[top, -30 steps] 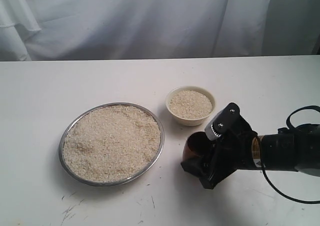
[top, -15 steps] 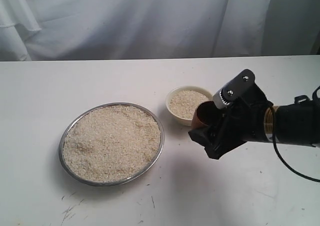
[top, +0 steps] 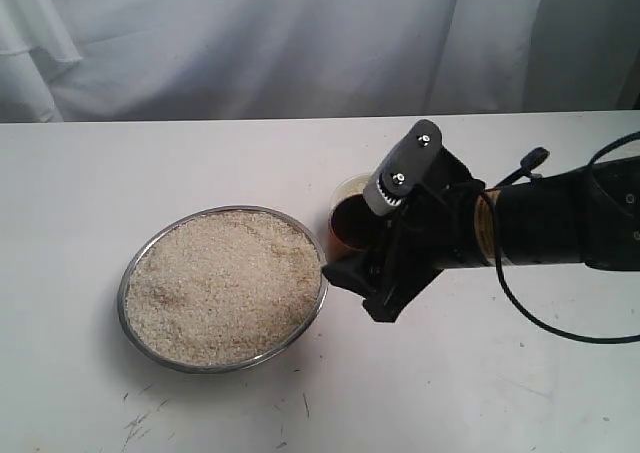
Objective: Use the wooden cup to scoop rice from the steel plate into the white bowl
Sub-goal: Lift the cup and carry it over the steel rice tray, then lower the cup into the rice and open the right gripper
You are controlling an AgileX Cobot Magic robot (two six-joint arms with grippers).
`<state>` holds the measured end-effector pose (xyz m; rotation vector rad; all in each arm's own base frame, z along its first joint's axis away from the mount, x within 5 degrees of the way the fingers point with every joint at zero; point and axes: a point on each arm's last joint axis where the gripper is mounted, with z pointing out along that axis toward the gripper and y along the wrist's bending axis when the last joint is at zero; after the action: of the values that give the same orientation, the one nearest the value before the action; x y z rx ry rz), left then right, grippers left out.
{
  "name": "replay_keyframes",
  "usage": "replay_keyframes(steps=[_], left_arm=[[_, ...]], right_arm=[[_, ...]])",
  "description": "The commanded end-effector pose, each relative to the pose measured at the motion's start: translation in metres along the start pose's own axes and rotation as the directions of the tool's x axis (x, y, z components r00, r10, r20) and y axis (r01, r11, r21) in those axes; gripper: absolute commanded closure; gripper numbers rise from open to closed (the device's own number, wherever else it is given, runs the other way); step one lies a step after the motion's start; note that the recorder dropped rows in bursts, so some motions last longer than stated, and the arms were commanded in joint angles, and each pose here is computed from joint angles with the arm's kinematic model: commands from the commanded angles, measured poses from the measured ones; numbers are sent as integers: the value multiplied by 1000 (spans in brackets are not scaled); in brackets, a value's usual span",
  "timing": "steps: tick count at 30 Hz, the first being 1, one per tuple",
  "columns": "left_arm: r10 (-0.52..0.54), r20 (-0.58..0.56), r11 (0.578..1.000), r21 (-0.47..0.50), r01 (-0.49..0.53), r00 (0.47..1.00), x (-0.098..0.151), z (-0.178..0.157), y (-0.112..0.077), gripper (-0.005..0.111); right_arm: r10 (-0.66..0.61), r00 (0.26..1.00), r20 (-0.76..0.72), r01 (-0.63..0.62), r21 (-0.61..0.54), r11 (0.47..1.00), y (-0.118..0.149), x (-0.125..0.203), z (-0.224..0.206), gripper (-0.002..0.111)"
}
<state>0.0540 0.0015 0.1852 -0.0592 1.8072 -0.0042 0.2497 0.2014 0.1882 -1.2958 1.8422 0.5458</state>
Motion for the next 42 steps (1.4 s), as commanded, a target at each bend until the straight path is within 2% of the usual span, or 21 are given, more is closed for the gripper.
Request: replay_keyframes(steps=[1, 4, 11, 16, 21, 30, 37, 42], left_arm=[[1, 6, 1000, 3, -1, 1000, 1, 0, 0, 107], [1, 6, 1000, 3, -1, 1000, 1, 0, 0, 107], [1, 6, 1000, 3, -1, 1000, 1, 0, 0, 107], [1, 6, 1000, 3, -1, 1000, 1, 0, 0, 107], [1, 6, 1000, 3, -1, 1000, 1, 0, 0, 107], [1, 6, 1000, 3, -1, 1000, 1, 0, 0, 107], [1, 6, 1000, 3, -1, 1000, 1, 0, 0, 107], [1, 6, 1000, 3, -1, 1000, 1, 0, 0, 107]], right_arm=[[-44, 999, 32, 43, 22, 999, -1, -24, 9, 108], [-55, 998, 40, 54, 20, 998, -3, -35, 24, 108], [-102, 995, -18, 101, -73, 992, 4, -49, 63, 108], [-90, 996, 3, 90, -59, 994, 0, -64, 69, 108], [-42, 999, -8, 41, -109, 993, 1, -59, 85, 108], [-48, 998, -29, 44, -137, 990, 7, -53, 97, 108], [-50, 998, -39, 46, -94, 995, 3, -52, 97, 90], [-43, 996, -72, 46, 46, 998, -10, -49, 97, 86]])
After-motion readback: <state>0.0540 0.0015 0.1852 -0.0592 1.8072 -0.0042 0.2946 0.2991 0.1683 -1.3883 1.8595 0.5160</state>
